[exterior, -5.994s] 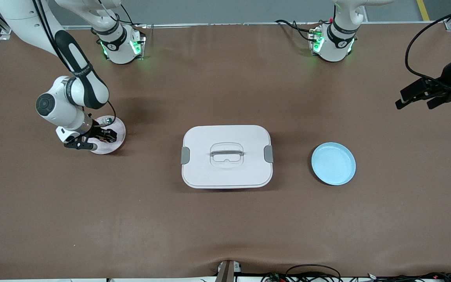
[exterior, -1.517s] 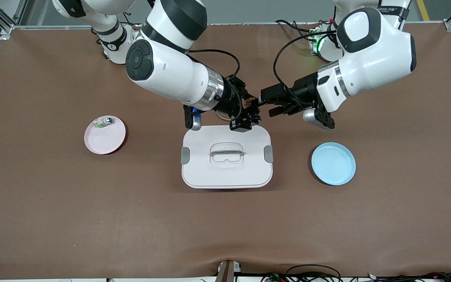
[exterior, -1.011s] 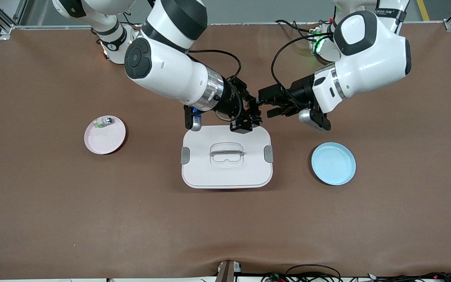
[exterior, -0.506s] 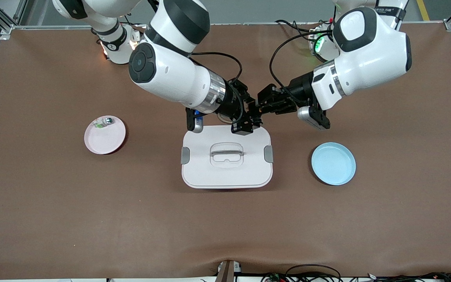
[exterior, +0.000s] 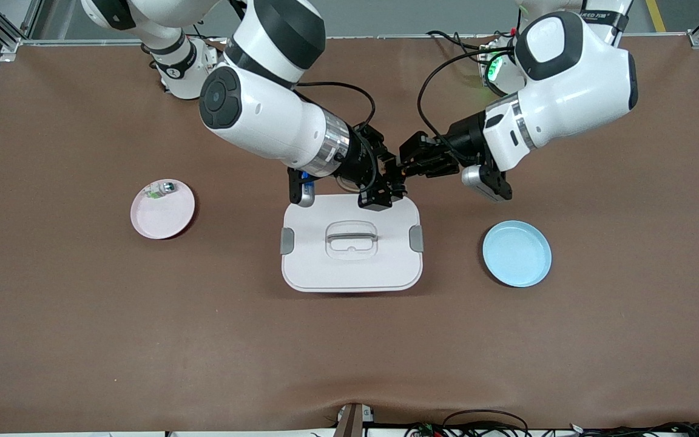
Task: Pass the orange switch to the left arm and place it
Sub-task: 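Grasp the switch with the left gripper and open the right gripper, then carry the switch toward the blue plate while the right gripper withdraws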
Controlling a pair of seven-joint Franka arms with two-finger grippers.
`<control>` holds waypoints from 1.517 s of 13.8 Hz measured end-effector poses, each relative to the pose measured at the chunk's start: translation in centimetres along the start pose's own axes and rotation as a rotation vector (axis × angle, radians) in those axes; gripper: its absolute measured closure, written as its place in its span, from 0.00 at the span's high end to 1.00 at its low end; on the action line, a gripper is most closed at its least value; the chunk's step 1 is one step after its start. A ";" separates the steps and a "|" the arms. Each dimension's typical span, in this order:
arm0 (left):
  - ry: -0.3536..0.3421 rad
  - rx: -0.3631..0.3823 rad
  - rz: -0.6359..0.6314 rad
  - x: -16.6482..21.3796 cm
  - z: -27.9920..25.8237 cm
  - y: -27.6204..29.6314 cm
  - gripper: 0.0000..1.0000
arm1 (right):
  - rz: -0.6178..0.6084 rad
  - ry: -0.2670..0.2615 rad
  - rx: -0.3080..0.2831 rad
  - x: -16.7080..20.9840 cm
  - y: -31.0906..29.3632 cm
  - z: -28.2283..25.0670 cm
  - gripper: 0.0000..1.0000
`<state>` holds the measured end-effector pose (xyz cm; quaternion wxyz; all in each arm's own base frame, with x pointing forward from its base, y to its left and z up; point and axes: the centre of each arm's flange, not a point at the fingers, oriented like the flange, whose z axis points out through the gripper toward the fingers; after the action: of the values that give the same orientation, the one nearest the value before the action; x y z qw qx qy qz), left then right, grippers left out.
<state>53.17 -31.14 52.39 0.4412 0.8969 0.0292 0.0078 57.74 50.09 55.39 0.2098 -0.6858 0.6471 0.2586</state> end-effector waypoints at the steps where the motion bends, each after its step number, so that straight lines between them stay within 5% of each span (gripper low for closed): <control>1: -0.004 0.003 0.000 -0.1 0.2 -0.3 0.33 | -0.003 -0.004 0.007 -0.2 0.0 -0.4 0.88; 2: -0.007 0.005 -0.001 -0.1 0.4 -0.5 0.33 | -0.006 -0.007 0.014 -0.3 -0.1 -0.8 0.99; 6: -0.002 0.029 0.014 0.1 0.3 -0.9 0.33 | -0.029 0.001 0.019 0.4 -0.7 -2.1 1.00; 10: -0.014 0.079 0.043 0.4 -0.9 -1.4 0.33 | -0.175 0.049 -0.057 3.6 -1.8 -5.4 1.00; 14: -0.062 0.193 0.101 1.1 -4.7 -2.1 0.33 | -0.388 0.091 -0.153 8.0 -2.3 -11.0 1.00; 18: -0.116 0.321 0.150 1.7 -8.9 -2.3 0.33 | -0.769 0.245 -0.291 14.4 -2.5 -16.9 1.00; 21: -0.151 0.478 0.181 2.1 -12.2 -3.2 0.33 | -0.977 0.301 -0.384 18.5 -2.6 -20.8 1.00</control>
<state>54.67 -19.42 57.24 0.2152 0.9727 -0.0830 -0.0266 62.63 22.94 59.91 0.0818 -0.9620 0.2173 0.1435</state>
